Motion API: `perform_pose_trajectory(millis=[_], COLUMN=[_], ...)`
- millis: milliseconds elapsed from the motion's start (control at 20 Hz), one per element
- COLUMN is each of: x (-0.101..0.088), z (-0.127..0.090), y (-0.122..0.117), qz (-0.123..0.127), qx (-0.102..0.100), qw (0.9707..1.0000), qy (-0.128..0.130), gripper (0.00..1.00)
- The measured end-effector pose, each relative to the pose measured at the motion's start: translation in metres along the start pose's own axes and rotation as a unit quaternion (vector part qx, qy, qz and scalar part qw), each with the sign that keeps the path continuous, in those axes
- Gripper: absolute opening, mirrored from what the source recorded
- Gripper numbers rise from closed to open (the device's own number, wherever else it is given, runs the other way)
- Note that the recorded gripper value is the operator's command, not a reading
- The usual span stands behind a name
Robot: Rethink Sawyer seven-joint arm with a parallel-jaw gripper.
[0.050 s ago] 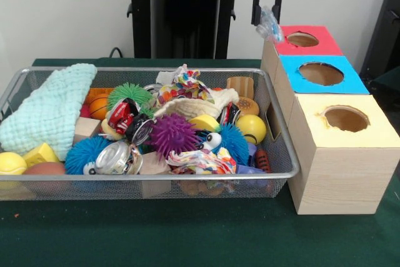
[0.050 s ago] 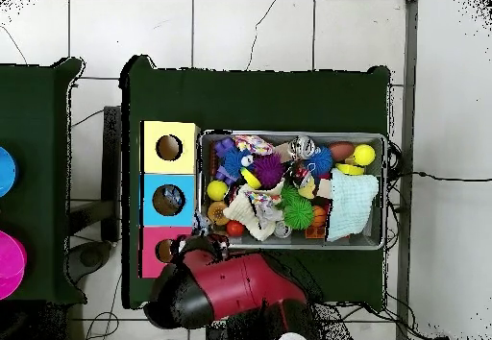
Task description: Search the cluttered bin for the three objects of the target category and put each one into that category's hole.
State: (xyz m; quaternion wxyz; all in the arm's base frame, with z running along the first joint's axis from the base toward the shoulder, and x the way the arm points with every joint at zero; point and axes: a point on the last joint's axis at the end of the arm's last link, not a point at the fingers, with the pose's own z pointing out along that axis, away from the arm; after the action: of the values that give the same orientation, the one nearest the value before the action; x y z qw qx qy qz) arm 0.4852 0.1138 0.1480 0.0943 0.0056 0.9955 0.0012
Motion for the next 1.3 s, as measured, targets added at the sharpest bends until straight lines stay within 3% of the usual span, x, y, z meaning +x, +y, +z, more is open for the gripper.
perform_pose_trajectory(millis=[300,500,700,950,1300], x=[-0.027,-0.058,-0.074,-0.077,-0.058], z=[0.006,0.012,0.016,0.026,0.040], y=[0.005,0.008,0.014,0.026,0.054], qz=[0.007,0.020,0.032,0.050,0.062], qx=[0.010,0.014,0.012,0.009,0.015], qw=[0.9998,0.9990,0.9985,0.9981,0.9979], qy=[-0.018,-0.037,-0.044,-0.035,-0.010], gripper=[0.00,0.00,0.00,0.00,0.00])
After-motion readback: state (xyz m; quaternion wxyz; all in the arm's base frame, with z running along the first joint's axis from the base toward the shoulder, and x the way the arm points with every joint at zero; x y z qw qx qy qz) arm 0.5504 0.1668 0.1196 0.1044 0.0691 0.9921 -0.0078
